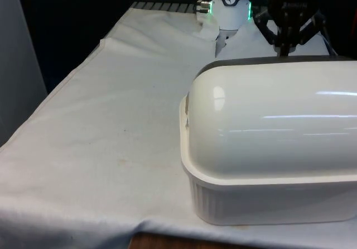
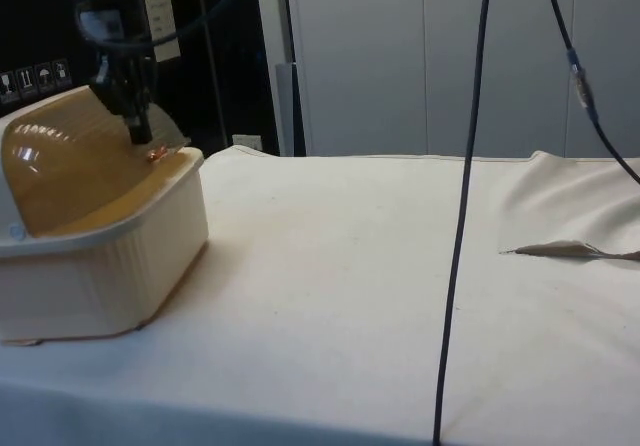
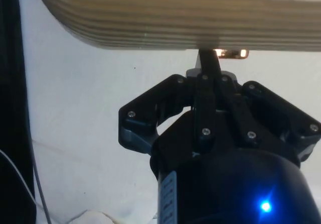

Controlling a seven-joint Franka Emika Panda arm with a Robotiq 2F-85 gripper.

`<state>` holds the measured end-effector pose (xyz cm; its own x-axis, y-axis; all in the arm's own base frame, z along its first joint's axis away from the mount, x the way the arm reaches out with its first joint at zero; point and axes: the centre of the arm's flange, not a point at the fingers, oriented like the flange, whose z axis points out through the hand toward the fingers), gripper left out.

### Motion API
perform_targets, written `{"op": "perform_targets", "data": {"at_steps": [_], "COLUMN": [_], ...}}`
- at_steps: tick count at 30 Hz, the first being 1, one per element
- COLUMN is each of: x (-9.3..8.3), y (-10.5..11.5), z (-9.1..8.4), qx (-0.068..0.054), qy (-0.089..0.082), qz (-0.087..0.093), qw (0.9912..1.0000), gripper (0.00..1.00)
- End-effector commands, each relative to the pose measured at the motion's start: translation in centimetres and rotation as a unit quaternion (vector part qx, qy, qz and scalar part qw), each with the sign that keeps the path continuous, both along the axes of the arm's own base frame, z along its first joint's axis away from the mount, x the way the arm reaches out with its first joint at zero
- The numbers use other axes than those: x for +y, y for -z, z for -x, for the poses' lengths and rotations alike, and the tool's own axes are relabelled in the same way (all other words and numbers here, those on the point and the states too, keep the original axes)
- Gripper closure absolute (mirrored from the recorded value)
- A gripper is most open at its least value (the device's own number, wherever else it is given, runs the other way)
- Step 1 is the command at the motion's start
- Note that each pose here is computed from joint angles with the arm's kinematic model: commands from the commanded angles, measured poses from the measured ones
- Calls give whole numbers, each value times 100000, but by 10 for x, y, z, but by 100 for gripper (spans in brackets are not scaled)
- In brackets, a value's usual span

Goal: Open the lid, then close it.

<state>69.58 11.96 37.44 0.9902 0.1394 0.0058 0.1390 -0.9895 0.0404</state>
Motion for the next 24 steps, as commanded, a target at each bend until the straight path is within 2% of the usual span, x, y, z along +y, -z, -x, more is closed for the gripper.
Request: {"op": "perform_targets", "data": {"at_steps": [1,4,5,12,13,18,22,23,24], "x": [3,5,2,12,9,17,21,19,22], "y": [7,14,11,29,28,32,33,34,33], "z": [0,2,1,10,8,23,32,28,35], "qx": [624,1369,1051,3508,3329,4823,5480,5583,5688], "qy": [-96,-226,-150,-655,-595,-955,-1198,-1266,-1274], "qz": [-363,-242,114,80,241,160,204,234,191], "qw": [99997,99990,99994,99936,99943,99879,99842,99836,99830], "gripper": [100,100,100,100,100,100,100,100,100]}}
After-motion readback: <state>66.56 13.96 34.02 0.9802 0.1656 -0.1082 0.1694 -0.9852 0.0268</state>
